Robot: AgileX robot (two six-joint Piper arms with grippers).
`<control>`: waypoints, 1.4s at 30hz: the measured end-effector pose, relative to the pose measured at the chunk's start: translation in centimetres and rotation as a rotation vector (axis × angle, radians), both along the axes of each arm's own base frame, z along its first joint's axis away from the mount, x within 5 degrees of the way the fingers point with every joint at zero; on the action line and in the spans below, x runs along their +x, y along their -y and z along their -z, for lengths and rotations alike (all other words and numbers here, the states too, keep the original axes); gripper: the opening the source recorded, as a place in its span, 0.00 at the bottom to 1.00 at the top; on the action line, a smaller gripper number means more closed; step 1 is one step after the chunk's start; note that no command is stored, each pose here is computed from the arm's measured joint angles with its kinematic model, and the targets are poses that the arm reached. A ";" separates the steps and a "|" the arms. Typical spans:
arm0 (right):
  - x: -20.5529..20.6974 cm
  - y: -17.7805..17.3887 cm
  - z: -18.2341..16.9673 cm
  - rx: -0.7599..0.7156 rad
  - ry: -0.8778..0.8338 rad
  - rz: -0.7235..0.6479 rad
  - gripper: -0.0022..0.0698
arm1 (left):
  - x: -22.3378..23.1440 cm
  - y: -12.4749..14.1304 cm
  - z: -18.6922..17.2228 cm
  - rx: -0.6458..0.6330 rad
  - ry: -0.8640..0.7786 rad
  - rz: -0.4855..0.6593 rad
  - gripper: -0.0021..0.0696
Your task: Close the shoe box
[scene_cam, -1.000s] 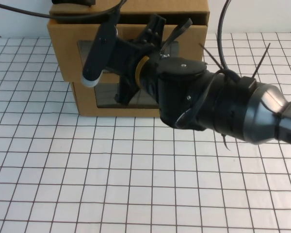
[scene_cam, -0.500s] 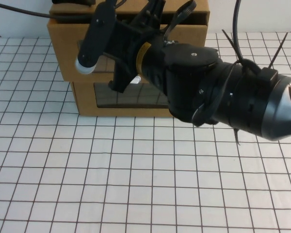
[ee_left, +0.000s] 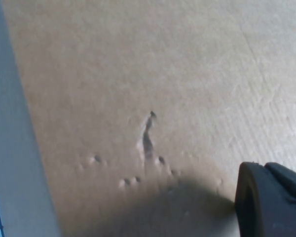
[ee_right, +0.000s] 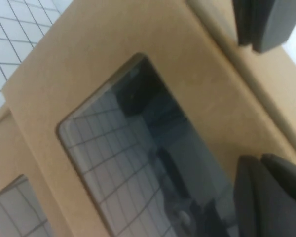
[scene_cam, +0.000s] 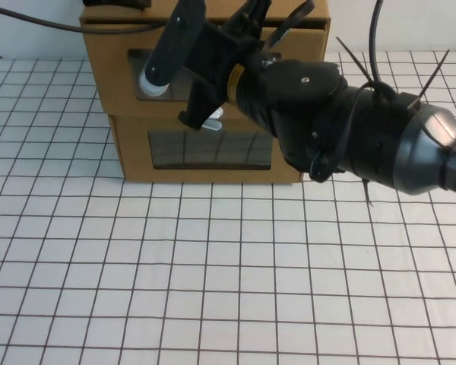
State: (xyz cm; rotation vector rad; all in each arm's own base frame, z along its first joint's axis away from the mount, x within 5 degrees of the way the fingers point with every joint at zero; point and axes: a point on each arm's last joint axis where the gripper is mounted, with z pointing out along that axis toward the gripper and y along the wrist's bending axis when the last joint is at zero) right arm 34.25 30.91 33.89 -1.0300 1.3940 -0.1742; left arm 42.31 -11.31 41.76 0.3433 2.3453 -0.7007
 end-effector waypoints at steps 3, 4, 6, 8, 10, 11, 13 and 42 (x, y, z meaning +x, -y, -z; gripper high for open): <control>1.1 0.2 0.2 0.025 -0.013 0.016 0.01 | 0.0 0.0 0.0 -0.004 -0.001 0.002 0.02; 1.4 0.3 0.1 0.046 -0.020 0.020 0.01 | 0.0 0.0 0.0 -0.004 -0.001 0.002 0.02; 1.7 0.4 -0.1 0.084 -0.031 0.029 0.01 | 0.0 0.1 0.0 -0.008 0.001 0.002 0.02; 1.9 0.5 -0.1 0.100 -0.037 0.034 0.01 | 0.0 0.1 -0.1 -0.010 0.002 0.002 0.02; 2.1 0.5 -0.2 0.107 -0.036 0.035 0.01 | 0.0 0.1 -0.1 -0.010 0.002 0.002 0.02; 2.1 0.5 -0.2 0.110 -0.039 0.030 0.01 | 0.0 0.1 -0.1 -0.010 0.002 0.002 0.02; 2.1 0.5 -0.2 0.111 -0.042 0.023 0.01 | 0.0 0.1 -0.1 -0.010 0.002 0.002 0.02; -2.1 5.8 -6.0 0.171 -0.354 0.260 0.01 | -4.2 -3.4 -5.9 0.054 0.166 -0.047 0.02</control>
